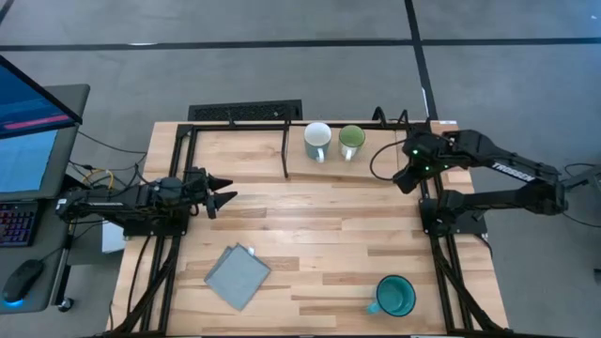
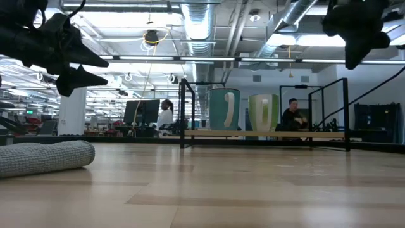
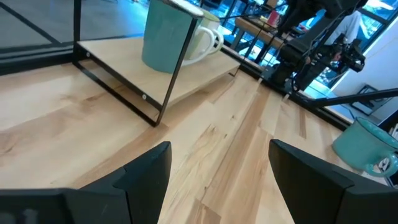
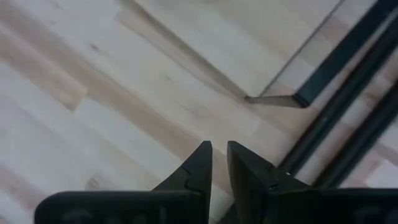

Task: Stack small to large cups/mugs on shelf
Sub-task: Put the blue mug on the shelf

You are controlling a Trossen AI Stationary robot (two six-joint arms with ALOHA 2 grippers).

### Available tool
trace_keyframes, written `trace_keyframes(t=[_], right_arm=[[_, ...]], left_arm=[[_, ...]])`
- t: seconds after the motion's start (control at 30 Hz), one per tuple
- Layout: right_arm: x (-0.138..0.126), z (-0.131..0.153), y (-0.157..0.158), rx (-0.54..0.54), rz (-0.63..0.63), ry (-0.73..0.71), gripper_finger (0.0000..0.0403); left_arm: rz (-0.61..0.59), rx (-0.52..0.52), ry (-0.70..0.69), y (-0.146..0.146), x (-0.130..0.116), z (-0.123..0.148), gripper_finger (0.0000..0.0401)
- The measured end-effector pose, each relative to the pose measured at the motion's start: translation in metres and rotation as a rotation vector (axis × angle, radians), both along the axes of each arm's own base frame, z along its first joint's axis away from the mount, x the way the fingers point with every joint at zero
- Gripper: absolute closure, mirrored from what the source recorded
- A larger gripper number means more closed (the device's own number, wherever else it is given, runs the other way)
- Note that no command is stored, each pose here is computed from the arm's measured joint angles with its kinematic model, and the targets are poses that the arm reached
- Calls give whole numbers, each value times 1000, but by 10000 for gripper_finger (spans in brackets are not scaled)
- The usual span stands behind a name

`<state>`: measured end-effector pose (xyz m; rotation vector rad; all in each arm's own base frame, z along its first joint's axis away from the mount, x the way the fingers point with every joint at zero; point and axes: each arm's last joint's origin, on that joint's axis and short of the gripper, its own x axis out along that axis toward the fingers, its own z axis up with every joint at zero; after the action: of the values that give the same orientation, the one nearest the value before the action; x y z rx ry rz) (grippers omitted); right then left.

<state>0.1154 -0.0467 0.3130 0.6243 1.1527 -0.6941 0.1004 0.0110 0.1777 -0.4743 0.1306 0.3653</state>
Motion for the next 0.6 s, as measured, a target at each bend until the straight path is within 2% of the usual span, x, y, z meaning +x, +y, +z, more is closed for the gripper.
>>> trace_keyframes(t=[0.17, 0.6], right_arm=[[4, -3, -4, -71, -41, 58, 329], [11, -8, -11, -164, -64, 162, 329]], left_arm=[[2, -9, 3, 0, 0, -1, 140], [5, -21, 20, 0, -1, -3, 140]])
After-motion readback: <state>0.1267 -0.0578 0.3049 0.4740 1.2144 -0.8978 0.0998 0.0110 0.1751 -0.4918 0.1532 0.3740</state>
